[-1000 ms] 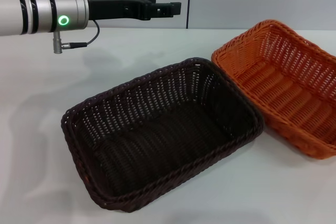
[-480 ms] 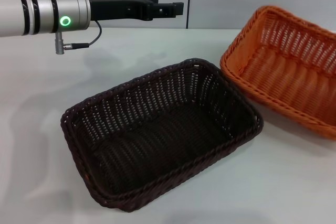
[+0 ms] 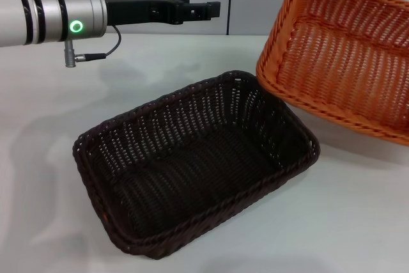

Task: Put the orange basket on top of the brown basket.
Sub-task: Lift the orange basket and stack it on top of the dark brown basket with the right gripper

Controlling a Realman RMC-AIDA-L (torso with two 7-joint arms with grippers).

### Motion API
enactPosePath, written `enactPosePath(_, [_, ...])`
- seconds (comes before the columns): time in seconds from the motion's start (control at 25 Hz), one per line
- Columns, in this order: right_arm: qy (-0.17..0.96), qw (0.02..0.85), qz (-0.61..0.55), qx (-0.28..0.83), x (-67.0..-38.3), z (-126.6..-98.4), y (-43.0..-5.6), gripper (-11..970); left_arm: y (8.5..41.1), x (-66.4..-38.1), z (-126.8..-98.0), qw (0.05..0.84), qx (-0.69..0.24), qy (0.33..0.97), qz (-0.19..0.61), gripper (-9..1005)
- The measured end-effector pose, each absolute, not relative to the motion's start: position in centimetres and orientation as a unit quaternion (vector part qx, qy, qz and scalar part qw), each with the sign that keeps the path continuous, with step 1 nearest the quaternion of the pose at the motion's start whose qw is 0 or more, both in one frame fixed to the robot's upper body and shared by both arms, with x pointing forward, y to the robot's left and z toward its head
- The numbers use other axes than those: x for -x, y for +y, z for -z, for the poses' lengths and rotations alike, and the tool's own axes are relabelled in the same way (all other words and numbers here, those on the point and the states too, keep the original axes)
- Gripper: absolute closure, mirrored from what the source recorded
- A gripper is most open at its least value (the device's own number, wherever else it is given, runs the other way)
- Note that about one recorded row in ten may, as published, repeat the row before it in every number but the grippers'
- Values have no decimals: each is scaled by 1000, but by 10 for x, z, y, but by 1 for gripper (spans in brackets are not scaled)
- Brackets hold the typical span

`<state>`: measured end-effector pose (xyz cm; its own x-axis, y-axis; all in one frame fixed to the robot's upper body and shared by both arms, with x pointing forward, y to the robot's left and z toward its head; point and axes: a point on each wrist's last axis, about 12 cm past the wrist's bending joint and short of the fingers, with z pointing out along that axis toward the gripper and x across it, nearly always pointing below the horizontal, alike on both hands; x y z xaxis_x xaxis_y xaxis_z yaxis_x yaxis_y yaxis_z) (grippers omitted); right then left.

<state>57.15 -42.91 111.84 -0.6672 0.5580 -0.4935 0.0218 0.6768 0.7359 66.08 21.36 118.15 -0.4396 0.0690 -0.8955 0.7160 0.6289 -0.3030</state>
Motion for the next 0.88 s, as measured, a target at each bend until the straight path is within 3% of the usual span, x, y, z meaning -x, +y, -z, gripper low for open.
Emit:
enactPosePath(0.56, [739, 522, -396, -156, -564, -1119, -420, 736, 223, -661, -1185, 480, -232, 768, 356, 155])
enactPosePath(0.88, [702, 547, -438, -126, -574, -1129, -400, 731, 223, -661, -1185, 480, -231, 768, 355, 155])
